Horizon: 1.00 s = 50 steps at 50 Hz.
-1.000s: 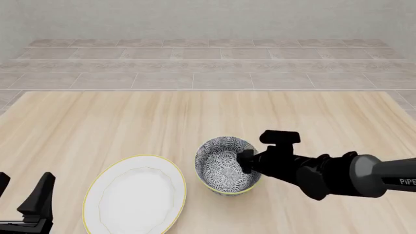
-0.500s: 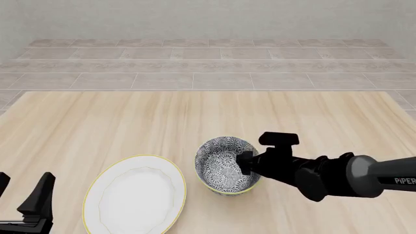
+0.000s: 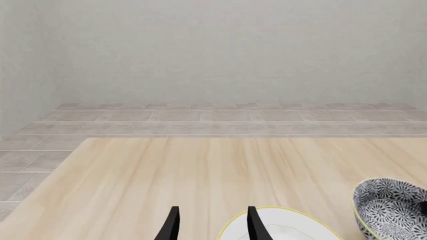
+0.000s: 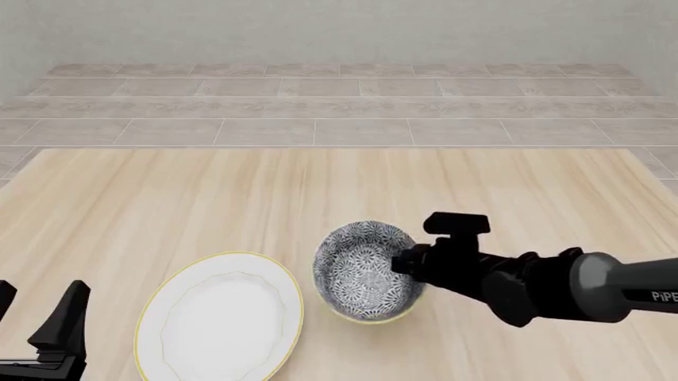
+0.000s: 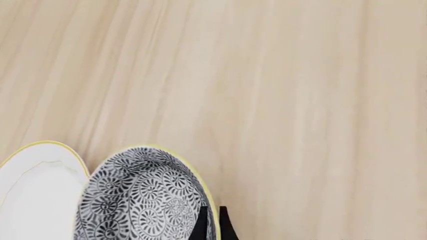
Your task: Put the bowl on the plate.
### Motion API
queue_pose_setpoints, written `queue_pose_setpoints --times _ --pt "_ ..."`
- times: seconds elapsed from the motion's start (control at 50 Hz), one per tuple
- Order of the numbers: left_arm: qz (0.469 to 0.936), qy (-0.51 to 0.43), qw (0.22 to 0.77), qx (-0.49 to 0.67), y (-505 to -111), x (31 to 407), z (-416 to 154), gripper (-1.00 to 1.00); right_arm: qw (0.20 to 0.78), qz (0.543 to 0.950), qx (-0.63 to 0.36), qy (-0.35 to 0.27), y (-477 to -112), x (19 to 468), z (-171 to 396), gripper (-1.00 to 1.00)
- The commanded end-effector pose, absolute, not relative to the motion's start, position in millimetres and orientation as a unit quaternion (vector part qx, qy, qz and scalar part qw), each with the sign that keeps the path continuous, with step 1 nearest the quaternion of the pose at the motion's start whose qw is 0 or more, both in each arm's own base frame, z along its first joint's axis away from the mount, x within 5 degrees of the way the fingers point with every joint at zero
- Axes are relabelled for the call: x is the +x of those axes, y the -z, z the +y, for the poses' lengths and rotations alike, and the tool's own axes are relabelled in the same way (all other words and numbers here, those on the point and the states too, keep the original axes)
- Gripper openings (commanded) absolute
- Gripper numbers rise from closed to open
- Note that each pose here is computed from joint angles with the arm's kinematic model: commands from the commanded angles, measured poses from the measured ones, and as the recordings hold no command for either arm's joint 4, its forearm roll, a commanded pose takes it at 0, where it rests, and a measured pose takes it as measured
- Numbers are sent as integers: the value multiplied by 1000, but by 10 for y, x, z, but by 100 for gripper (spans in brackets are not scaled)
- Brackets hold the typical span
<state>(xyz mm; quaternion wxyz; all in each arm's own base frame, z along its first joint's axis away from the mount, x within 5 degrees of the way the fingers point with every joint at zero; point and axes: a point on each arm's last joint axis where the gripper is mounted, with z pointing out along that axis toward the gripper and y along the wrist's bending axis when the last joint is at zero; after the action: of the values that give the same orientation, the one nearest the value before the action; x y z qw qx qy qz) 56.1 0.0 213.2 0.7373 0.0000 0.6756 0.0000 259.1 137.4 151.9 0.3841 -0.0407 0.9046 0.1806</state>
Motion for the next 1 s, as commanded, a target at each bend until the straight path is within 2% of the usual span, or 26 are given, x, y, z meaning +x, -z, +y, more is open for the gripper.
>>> queue_pose_setpoints --times 0.02,0.5,1.0 --pt "676 0 737 0 -2132 561 0 100 388 903 -42 -179 -1562 2583 1340 -100" --pt "676 0 737 0 -2132 561 0 100 418 885 -8 -206 -1852 2520 1272 -100" --pt "676 0 737 0 -2132 561 0 100 466 857 -29 -218 -2416 2479 1265 -100"
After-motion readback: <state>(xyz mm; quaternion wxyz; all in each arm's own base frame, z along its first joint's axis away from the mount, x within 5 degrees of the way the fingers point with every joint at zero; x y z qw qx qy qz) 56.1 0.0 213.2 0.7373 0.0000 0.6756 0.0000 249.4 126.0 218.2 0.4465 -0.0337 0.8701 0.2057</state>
